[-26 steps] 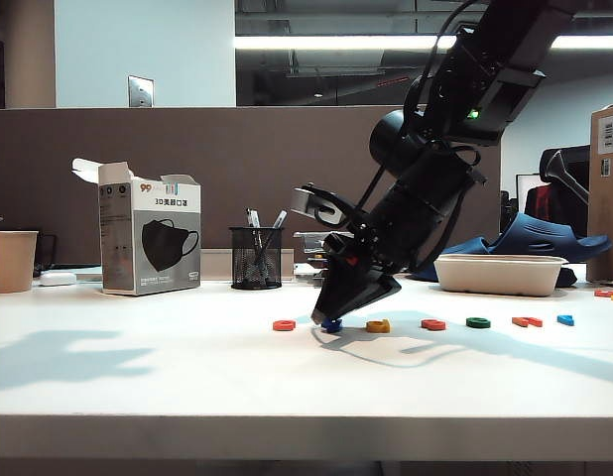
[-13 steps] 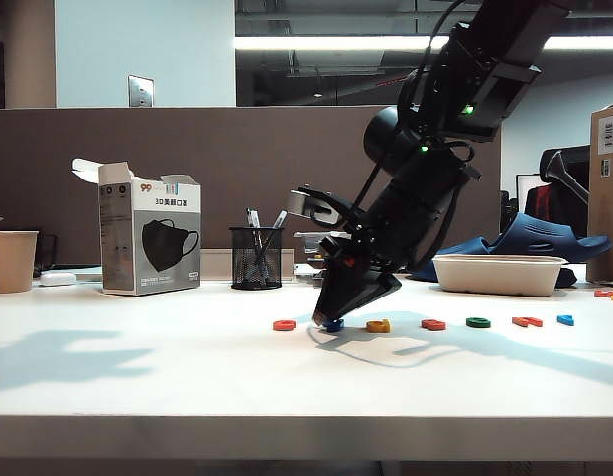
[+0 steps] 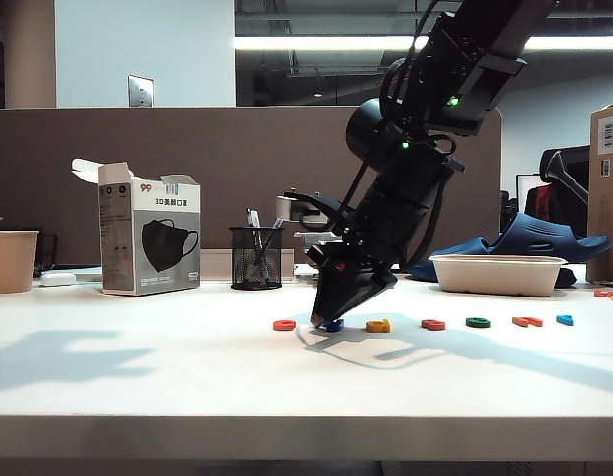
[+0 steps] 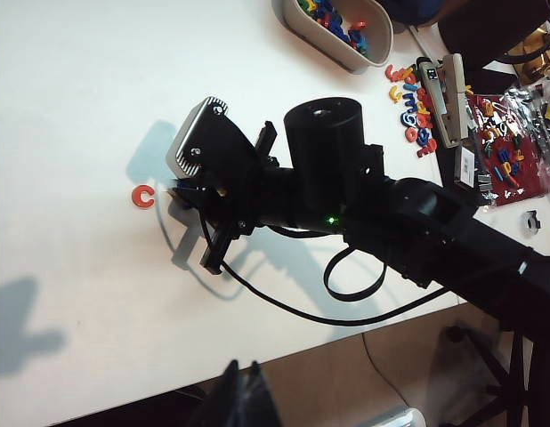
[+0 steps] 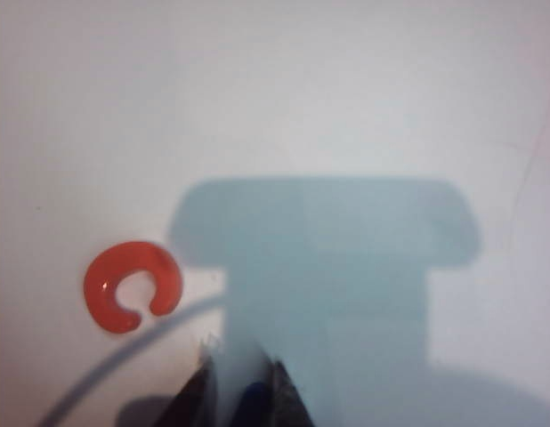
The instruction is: Select the appropriate letters from the row of letter magnets placed on the table to arrange into the word "yes".
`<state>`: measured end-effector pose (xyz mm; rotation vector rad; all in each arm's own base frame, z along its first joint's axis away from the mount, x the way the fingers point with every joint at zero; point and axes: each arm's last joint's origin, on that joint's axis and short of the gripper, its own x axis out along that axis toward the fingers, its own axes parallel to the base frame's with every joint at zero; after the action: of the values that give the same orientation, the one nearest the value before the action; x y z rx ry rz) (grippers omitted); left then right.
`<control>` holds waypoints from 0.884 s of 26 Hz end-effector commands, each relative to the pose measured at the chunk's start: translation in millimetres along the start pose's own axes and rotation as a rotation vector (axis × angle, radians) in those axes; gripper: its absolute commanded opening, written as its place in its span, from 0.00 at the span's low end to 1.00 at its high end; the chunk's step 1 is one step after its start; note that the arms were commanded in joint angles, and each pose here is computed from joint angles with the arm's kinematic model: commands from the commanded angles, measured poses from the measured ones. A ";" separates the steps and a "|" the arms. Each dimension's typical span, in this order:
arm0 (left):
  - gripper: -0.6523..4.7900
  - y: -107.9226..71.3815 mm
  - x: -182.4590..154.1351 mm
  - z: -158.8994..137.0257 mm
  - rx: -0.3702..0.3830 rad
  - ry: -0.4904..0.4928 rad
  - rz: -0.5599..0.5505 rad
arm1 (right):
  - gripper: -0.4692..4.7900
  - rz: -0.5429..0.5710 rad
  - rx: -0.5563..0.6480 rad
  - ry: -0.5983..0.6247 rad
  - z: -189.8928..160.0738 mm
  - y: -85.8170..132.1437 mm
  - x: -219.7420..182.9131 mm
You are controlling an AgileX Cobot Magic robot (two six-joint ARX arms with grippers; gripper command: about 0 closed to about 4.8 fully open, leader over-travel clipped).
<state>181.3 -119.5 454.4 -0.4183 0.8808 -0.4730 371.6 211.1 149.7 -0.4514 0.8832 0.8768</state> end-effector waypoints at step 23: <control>0.11 -1.3 -2.1 0.8 0.008 -0.017 -0.010 | 0.09 0.007 0.039 0.172 -21.8 3.9 9.7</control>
<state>181.3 -119.5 454.4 -0.4183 0.8808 -0.4730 370.5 210.6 150.5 -0.4576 0.9015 0.8701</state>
